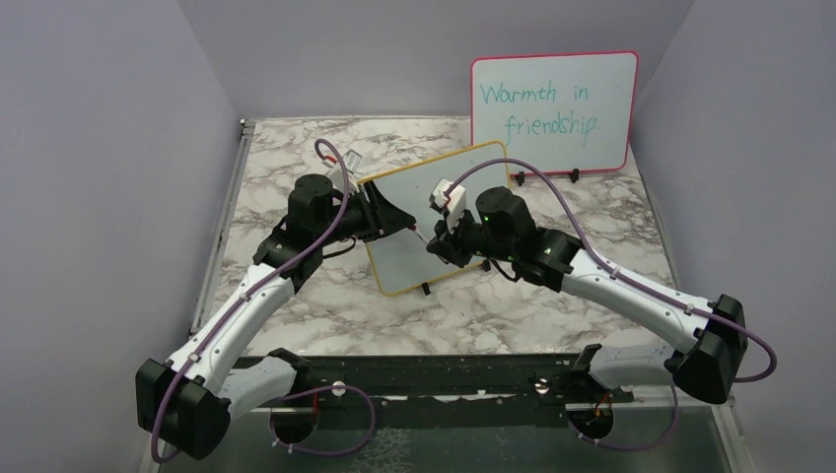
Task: Write a sentence on the whiteboard
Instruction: Open the whiteboard marker at the center of the board.
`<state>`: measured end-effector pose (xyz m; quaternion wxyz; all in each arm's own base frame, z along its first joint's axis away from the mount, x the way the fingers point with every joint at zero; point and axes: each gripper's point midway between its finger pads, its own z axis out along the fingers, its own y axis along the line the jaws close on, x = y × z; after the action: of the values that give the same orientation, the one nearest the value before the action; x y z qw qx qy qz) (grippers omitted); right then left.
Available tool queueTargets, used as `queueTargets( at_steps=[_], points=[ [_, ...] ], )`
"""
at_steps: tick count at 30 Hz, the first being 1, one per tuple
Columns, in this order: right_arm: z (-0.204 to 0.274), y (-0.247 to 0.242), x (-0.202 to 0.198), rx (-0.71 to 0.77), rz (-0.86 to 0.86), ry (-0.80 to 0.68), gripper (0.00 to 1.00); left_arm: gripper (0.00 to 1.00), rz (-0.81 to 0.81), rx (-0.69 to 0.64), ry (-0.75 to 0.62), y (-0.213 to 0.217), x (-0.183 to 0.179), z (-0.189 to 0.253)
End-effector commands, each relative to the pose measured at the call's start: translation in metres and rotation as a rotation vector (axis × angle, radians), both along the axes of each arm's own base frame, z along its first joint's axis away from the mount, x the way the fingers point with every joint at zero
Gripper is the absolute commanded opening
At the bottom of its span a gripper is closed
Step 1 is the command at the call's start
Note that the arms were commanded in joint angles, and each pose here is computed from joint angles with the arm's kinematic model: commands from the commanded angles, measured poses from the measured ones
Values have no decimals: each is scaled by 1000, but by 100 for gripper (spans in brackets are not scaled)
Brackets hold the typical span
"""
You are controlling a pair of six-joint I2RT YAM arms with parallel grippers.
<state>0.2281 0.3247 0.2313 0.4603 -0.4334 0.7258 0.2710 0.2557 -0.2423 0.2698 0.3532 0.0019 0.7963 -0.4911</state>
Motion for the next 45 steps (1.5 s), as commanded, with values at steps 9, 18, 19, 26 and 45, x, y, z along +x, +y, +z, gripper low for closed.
queueTargets(
  at_steps=[9, 18, 19, 26, 45],
  points=[
    [8, 13, -4, 44, 46, -41, 1, 4, -31, -60, -23, -7, -6, 9],
    [33, 7, -3, 231, -74, -10, 35, 0, 121, -187, -35, 9, -4, 18],
    [38, 6, -4, 267, -86, -7, 38, 0, 145, -210, -35, 12, -4, 20],
    [59, 5, -16, 501, -124, 87, 59, 0, 241, -343, -45, 28, -10, 27],
    [76, 4, -27, 822, -126, 216, 66, 0, 274, -564, 20, 40, -28, 37]
  ],
)
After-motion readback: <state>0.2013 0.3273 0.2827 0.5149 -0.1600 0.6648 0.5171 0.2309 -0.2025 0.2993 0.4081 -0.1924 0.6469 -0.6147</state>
